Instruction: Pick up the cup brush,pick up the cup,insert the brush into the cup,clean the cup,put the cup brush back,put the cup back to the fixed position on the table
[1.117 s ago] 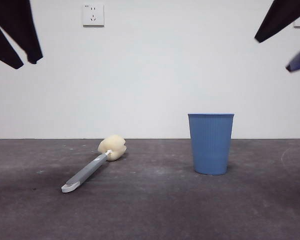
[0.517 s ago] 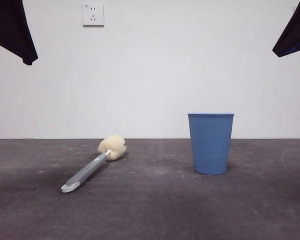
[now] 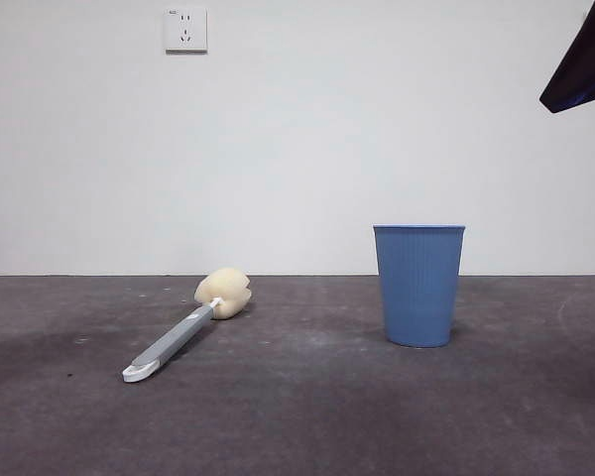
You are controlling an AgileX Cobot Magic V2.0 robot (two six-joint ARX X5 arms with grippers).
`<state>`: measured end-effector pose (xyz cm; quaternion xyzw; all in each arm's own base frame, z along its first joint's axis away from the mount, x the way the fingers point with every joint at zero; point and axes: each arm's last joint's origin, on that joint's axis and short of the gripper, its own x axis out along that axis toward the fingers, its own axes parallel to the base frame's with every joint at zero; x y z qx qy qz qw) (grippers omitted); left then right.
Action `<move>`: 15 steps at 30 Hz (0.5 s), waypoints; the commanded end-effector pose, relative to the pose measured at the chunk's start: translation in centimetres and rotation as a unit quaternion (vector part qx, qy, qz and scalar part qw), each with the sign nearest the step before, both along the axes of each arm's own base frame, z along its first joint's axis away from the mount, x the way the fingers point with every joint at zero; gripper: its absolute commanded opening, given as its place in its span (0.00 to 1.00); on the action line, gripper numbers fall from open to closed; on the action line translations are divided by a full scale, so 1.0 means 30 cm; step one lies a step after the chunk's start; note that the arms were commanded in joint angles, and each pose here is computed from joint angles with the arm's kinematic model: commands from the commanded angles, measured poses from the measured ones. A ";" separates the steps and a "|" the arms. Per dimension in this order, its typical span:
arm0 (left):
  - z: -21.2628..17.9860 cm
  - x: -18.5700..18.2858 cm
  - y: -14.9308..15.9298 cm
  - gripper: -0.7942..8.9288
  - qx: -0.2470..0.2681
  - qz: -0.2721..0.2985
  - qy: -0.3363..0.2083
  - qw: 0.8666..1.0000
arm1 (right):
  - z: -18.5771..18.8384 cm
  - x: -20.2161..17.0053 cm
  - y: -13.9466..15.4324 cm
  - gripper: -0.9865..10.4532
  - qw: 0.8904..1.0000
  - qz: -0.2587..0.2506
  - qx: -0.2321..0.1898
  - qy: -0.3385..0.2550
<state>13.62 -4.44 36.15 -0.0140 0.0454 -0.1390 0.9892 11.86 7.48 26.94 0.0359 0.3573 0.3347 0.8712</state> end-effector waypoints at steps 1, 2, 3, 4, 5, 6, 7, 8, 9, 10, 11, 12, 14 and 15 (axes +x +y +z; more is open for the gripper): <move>-0.016 -0.051 0.073 0.08 -0.001 0.066 -0.101 0.993 | -0.005 0.000 0.000 0.09 1.000 -0.002 0.001 0.002; -0.041 -0.076 0.097 0.08 -0.005 0.092 -0.126 0.988 | -0.005 0.000 0.000 0.09 1.000 -0.003 0.000 0.002; -0.075 -0.096 0.114 0.08 -0.005 0.112 -0.137 0.984 | -0.005 0.000 0.000 0.09 1.000 -0.003 0.000 0.002; -0.127 -0.115 0.130 0.08 -0.003 0.133 -0.142 0.981 | -0.005 0.000 0.000 0.09 1.000 -0.003 0.000 0.002; -0.160 -0.121 0.138 0.08 -0.001 0.143 -0.141 0.980 | -0.005 0.000 0.000 0.09 1.000 -0.003 0.000 0.002; -0.201 -0.127 0.145 0.08 0.001 0.153 -0.139 0.978 | -0.005 0.000 0.000 0.09 1.000 -0.003 0.000 0.002; -0.243 -0.132 0.150 0.08 0.002 0.161 -0.134 0.978 | -0.005 0.000 0.000 0.09 1.000 -0.003 0.000 0.002; -0.280 -0.135 0.155 0.08 0.004 0.168 -0.128 0.977 | -0.005 0.000 0.000 0.09 1.000 -0.002 0.000 0.002; -0.322 -0.137 0.159 0.08 0.006 0.175 -0.121 0.977 | -0.005 0.000 0.000 0.09 1.000 -0.003 0.000 0.002; -0.362 -0.139 0.162 0.08 0.006 0.180 -0.116 0.977 | -0.005 0.000 0.000 0.09 1.000 -0.003 0.000 0.002; -0.394 -0.141 0.164 0.08 0.006 0.182 -0.111 0.977 | -0.005 0.000 0.000 0.09 1.000 -0.003 0.000 0.002; -0.430 -0.141 0.166 0.08 0.006 0.185 -0.106 0.977 | -0.005 0.000 0.000 0.09 1.000 -0.003 0.000 0.002; -0.487 -0.141 0.168 0.08 0.005 0.188 -0.097 0.977 | -0.005 0.000 0.000 0.09 1.000 -0.003 0.000 0.002; -0.517 -0.139 0.168 0.08 0.001 0.188 -0.091 0.978 | -0.005 0.000 0.000 0.09 1.000 -0.002 0.001 0.002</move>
